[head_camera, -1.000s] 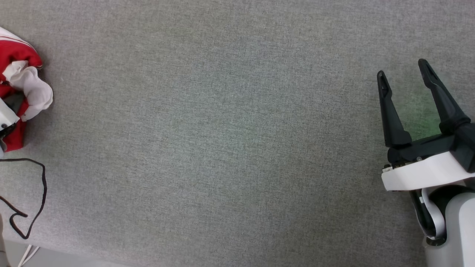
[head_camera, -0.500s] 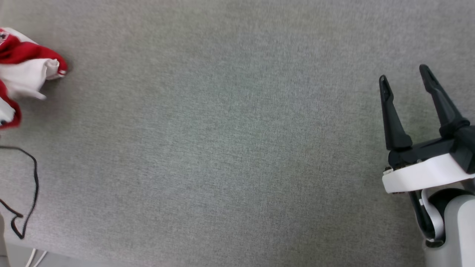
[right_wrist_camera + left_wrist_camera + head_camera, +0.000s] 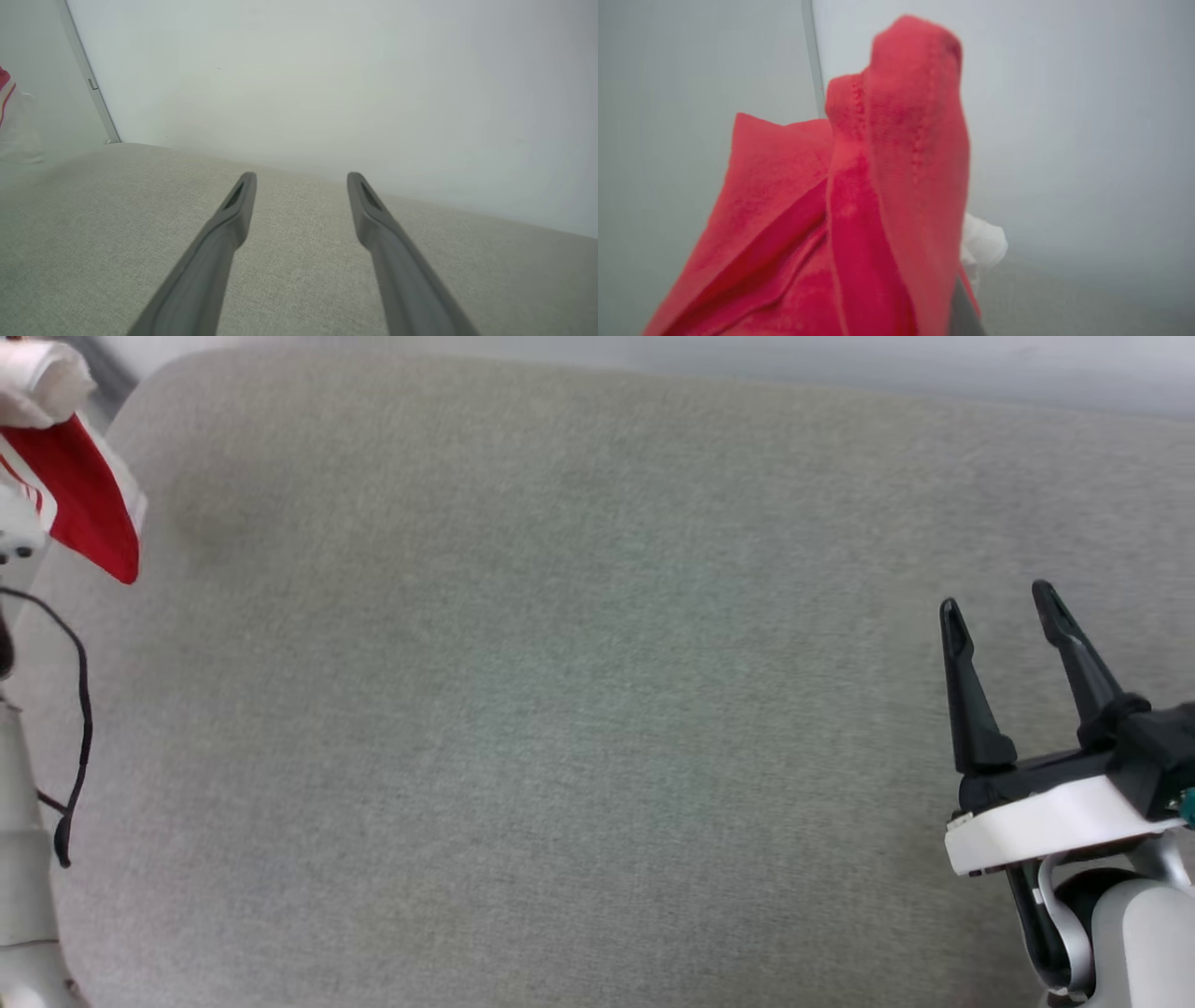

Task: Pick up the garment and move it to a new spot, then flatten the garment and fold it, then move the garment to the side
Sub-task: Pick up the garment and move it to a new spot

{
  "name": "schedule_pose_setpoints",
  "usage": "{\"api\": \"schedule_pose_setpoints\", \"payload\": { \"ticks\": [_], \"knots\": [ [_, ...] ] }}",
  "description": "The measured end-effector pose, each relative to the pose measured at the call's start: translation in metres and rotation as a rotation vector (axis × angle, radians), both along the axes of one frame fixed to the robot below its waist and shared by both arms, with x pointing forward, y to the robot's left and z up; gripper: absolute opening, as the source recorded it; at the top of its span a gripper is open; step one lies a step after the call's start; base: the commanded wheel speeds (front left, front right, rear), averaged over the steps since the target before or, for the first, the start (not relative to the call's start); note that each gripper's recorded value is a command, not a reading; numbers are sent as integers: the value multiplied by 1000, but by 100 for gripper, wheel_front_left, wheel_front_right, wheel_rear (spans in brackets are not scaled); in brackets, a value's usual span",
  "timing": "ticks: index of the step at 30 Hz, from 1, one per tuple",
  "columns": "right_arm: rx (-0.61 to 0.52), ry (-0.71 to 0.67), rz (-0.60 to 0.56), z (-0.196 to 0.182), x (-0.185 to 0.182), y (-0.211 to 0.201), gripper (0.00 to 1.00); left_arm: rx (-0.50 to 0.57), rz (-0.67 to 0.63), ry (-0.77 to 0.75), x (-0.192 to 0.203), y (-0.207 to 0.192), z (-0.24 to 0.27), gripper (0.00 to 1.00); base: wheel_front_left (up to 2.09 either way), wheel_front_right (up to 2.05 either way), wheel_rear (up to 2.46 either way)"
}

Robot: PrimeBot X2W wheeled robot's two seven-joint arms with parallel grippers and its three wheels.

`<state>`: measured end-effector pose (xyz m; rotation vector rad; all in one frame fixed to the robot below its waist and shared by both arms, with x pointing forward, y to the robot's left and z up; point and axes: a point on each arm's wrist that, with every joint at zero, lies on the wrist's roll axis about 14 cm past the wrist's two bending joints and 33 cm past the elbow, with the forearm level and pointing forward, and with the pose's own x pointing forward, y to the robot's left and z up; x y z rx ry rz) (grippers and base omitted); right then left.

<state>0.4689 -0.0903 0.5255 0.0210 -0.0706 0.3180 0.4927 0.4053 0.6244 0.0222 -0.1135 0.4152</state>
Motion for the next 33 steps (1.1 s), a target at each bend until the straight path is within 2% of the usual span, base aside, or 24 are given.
{"api": "schedule_pose_setpoints", "payload": {
  "ticks": [7, 12, 18, 22, 25, 30, 33],
  "knots": [
    [-19, -18, -108, 14, -25, -41, 100, 8, -212, -148, 25, -92, 29, 0, 0, 0, 0],
    [-9, -15, -195, 19, -44, -73, 100, -50, -423, -189, 36, -181, 28, 0, 0, 0, 0],
    [-2, -22, -301, 24, -64, -110, 100, -113, -698, -164, 31, -295, 9, 0, 0, 0, 0],
    [-8, -18, -362, 23, -75, -130, 100, -152, -881, -56, 13, -366, -32, 0, 0, 0, 0],
    [-9, -7, -386, 19, -80, -138, 100, -198, -983, 68, -8, -404, -75, 0, 0, 0, 0],
    [0, 15, -413, 11, -84, -147, 100, -254, -1061, 301, -50, -431, -151, 0, 0, 0, 0],
    [5, 29, -406, 5, -83, -144, 100, -283, -1059, 422, -75, -433, -187, 0, 0, 0, 0]
  ]
}}
